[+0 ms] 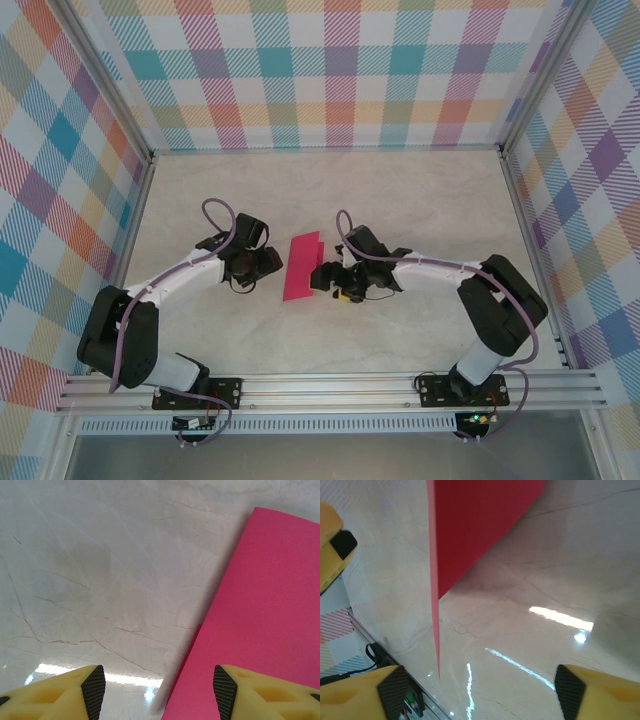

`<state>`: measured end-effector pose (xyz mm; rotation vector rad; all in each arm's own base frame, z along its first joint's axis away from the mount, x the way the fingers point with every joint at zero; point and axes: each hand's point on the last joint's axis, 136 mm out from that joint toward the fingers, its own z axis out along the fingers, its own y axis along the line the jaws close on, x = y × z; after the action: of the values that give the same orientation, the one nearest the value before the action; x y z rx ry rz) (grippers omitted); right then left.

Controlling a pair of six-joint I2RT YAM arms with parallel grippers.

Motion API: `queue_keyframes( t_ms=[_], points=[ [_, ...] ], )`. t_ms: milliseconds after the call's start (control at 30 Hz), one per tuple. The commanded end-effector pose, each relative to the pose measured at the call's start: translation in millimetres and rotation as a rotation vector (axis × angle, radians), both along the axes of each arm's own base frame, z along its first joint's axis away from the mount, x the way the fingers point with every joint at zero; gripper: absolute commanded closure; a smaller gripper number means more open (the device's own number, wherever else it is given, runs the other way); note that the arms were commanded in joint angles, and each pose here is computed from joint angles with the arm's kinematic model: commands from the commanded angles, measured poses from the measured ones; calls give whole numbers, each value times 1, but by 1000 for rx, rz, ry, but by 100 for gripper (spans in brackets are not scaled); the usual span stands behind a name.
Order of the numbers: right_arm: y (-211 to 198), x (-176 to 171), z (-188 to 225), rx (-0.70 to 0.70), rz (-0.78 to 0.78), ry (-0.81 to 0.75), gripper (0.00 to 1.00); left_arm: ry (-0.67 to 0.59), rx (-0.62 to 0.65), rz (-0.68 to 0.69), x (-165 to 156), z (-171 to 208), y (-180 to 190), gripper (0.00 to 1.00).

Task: Fold a paper plane with a square sheet of paper (pick it up from the middle)
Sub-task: Turn over the paper at the center of the table, then third fold the triangle at the center of the table.

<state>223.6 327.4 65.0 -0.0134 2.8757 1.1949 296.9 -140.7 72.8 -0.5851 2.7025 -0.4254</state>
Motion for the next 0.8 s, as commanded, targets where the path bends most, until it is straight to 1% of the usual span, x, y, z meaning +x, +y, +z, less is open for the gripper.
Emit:
queue_keyframes(
  t_ms=[0,167,333,500,533,600,667,767],
  points=[
    [22,3,12,76,-3,15,32,-30,-54,22,5,6,-1,38],
    [29,3,10,97,-30,32,51,-33,-59,23,5,7,0,38],
    [30,13,0,97,-100,35,71,-31,-68,22,5,7,-1,37],
    [33,15,-4,96,-89,28,93,-44,-91,9,6,11,-5,37],
    [31,14,-4,85,-81,21,96,-48,-102,1,6,13,-8,37],
    [25,11,-6,56,-54,10,98,-63,-143,-25,7,16,-15,37],
    [21,7,-3,51,16,-24,98,-81,-197,-65,9,20,-26,38],
    [12,-6,0,19,171,-36,96,-113,-283,-128,12,26,-44,40]
  ],
)
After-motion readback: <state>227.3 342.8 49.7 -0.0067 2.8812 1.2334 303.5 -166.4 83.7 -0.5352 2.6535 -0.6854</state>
